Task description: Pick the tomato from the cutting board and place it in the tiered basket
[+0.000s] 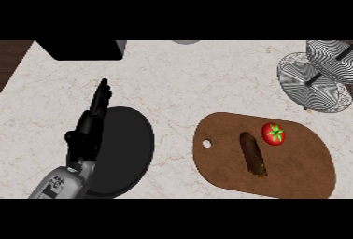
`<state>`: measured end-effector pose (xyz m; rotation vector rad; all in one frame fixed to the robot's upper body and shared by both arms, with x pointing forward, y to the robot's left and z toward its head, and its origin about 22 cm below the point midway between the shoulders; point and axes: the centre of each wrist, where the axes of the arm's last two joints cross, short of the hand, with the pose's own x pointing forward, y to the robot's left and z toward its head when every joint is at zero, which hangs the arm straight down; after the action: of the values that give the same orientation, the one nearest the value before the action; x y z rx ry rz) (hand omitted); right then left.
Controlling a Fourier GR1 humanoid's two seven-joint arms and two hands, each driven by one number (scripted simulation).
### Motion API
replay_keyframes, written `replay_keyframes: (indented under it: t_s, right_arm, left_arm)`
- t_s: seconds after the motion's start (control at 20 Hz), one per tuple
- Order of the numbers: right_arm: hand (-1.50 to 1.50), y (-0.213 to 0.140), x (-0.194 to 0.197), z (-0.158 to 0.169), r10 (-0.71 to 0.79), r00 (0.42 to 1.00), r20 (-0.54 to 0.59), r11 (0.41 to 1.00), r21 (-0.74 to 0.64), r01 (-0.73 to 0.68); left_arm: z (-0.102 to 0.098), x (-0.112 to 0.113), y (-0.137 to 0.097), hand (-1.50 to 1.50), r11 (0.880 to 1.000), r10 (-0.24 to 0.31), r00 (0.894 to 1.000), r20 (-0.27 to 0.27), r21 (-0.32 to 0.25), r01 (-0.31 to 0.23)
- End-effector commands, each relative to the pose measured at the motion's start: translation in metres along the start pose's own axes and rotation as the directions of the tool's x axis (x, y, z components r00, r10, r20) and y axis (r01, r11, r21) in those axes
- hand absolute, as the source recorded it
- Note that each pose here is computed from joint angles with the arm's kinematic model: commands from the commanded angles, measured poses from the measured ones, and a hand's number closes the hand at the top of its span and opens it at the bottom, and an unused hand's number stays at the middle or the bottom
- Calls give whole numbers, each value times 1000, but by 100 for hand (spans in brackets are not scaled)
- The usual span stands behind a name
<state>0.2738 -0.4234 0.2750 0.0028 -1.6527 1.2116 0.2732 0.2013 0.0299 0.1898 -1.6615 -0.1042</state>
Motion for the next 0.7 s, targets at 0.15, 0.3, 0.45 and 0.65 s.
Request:
replay_keyframes:
  t_s: [0.15, 0.3, 0.45, 0.65]
  right_arm:
    - [-150, 26, 14, -9, 215, 976, -25, 970, 124, -210]
    - [-150, 64, 13, -32, 226, 974, -4, 965, 135, -224]
    - [-150, 73, 2, -21, 242, 970, -19, 957, 171, -235]
    - [-150, 76, 1, -46, 286, 956, -62, 939, 215, -267]
  left_arm:
    - [9, -1, 9, 0, 1000, -11, 1000, 5, -20, 12]
    - [4, -11, 25, 0, 1000, -25, 1000, -1, -1, 25]
    - [5, 13, 3, 0, 1000, -15, 1000, 10, 0, 15]
    - [6, 2, 2, 0, 1000, -2, 1000, 11, 1, 2]
